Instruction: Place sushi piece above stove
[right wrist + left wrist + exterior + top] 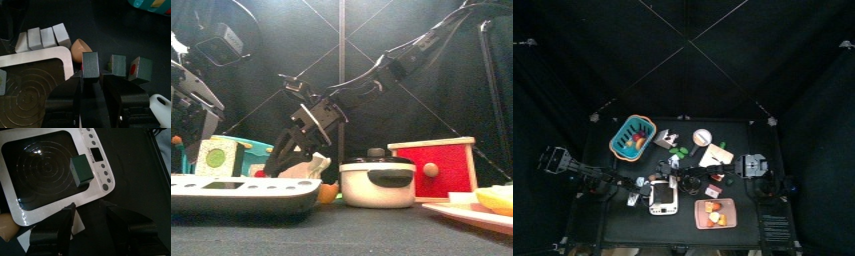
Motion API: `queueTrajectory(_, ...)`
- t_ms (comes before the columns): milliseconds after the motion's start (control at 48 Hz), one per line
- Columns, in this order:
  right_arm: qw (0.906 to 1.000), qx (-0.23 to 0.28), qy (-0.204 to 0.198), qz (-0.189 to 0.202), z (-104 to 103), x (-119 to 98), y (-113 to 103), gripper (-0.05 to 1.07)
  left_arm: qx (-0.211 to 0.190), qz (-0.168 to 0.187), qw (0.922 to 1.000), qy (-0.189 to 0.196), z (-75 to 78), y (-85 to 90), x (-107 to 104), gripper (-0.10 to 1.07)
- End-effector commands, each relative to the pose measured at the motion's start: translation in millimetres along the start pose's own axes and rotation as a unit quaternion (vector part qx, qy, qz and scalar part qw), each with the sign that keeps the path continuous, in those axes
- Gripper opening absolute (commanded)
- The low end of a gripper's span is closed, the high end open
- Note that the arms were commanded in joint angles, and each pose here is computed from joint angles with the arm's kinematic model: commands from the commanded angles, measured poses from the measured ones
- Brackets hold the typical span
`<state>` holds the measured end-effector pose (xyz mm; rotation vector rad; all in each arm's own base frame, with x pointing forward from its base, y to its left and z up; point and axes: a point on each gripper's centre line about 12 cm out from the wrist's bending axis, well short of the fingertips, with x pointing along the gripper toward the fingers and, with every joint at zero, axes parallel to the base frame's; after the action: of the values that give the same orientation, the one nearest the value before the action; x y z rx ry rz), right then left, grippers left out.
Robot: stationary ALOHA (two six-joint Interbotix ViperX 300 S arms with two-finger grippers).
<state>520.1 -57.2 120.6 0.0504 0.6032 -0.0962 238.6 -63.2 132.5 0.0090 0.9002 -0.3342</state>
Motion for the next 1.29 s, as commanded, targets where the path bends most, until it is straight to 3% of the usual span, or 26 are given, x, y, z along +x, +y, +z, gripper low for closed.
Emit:
queueTrajectory(0,0.9997,0.001,-0.024,-0.004,20.2,-5.6,-4.6,0.65,0.001,0.003,0.9999,-0.010,6.5,1.5,-1.4,0.82)
queueTrajectory(667,0.9996,0.014,-0.012,-0.022,12.5,5.9,-26.8,0.65,0.004,0.009,0.9999,-0.007,4.4,4.8,-1.6,0.82)
queueTrajectory(1042,0.9996,0.018,-0.011,-0.021,11.7,6.9,-24.4,0.66,0.007,0.009,0.9999,-0.006,4.3,4.8,-1.6,0.82)
queueTrajectory(1271,0.9996,0.019,-0.010,-0.021,10.3,7.4,-24.4,0.78,0.007,0.009,0.9999,-0.006,4.3,4.8,-1.6,0.82)
